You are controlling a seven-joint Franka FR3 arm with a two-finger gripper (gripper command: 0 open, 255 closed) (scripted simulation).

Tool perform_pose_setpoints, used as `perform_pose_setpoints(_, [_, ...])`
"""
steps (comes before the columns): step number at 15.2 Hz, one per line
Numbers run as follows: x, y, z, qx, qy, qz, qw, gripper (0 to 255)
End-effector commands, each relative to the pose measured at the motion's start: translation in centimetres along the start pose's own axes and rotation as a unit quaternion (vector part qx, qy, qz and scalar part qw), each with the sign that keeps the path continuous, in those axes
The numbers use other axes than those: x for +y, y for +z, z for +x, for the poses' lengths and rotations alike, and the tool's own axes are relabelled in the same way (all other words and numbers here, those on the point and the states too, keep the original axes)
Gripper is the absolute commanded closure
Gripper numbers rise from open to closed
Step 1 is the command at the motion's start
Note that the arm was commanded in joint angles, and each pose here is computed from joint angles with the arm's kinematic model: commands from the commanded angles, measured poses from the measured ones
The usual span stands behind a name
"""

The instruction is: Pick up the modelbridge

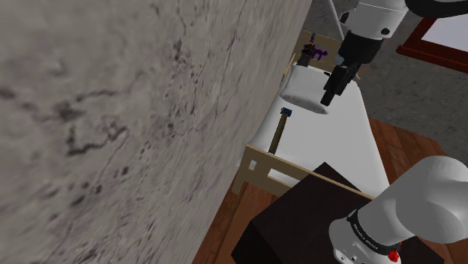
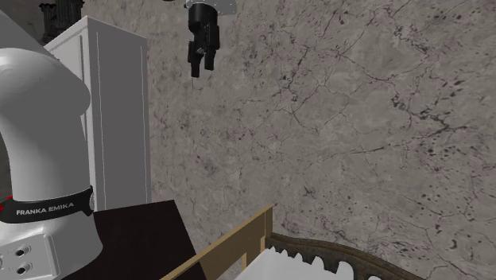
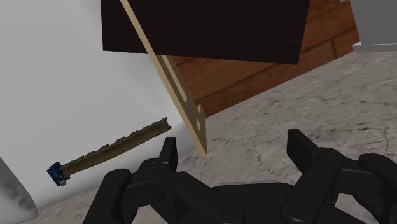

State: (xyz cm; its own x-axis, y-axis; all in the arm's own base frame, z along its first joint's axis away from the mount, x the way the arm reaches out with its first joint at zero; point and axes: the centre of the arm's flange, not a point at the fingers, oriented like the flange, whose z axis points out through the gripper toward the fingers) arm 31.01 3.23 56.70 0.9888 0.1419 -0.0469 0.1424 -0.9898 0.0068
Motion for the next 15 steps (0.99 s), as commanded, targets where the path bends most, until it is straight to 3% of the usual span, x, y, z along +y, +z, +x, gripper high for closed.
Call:
perform_pose_setpoints(1, [0.0,0.0,0.0,0.000,0.000,0.000,1.0000,0])
perform_pose_setpoints(8, [3.3,6.2,6.1,-0.002,0.099,0.002,0.9951,0])
perform_pose_setpoints(15, [7.7,12.4,11.4,-0.003,0.197,0.005,0.9803,0])
